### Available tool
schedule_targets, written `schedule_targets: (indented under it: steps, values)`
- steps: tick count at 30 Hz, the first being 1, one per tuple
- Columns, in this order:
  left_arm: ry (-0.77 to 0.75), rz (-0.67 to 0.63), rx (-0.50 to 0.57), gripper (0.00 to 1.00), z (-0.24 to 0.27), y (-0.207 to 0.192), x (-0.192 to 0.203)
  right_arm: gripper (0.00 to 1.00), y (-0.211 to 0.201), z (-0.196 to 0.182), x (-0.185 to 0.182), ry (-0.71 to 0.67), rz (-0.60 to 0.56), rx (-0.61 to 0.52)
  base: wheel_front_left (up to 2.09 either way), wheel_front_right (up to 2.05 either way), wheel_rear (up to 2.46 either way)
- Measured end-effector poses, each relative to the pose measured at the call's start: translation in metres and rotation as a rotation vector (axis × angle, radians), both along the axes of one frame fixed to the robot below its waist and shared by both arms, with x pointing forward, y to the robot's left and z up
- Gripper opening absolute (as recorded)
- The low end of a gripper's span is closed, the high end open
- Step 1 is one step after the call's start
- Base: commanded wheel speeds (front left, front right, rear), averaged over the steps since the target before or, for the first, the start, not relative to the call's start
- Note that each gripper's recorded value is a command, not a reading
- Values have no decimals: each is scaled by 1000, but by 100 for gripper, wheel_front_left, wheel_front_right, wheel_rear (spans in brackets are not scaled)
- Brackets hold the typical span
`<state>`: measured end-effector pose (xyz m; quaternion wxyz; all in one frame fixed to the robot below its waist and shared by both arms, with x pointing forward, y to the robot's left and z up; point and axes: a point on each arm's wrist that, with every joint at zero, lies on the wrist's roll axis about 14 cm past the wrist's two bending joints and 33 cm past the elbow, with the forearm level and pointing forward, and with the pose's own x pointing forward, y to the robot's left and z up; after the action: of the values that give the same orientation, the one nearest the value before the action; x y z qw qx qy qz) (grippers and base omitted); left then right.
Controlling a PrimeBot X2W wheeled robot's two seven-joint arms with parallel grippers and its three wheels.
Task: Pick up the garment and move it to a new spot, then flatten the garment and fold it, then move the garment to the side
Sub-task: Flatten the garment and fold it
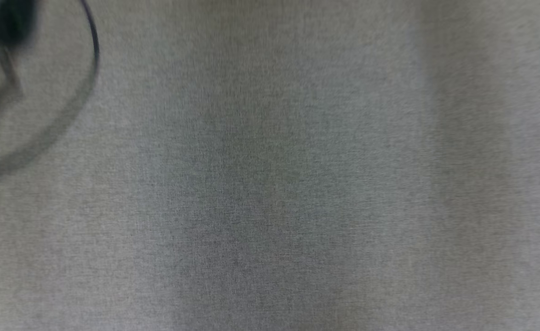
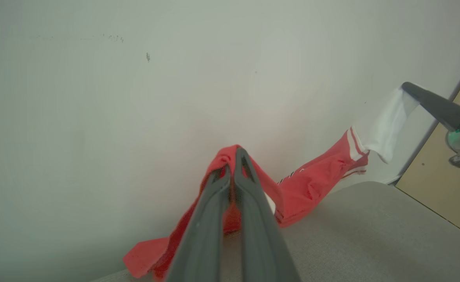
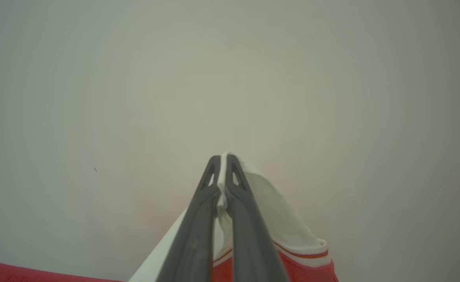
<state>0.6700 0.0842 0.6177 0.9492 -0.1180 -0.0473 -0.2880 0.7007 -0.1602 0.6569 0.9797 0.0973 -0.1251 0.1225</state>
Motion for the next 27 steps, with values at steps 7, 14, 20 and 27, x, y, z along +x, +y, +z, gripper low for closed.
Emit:
schedule_targets:
  steps: [7,14,20,27]
  values:
    - [87,-3,-112,0,-41,7,-66,0,-36,-57,-72,82,-4,70,0,0,0]
    - [244,74,-106,0,-90,19,-154,0,-69,-130,-180,253,-63,146,0,0,0]
    - [368,150,-70,0,-134,30,-225,0,-79,-202,-286,495,-145,197,0,0,0]
    - [432,211,29,0,-170,44,-274,0,-54,-249,-372,745,-151,241,0,0,0]
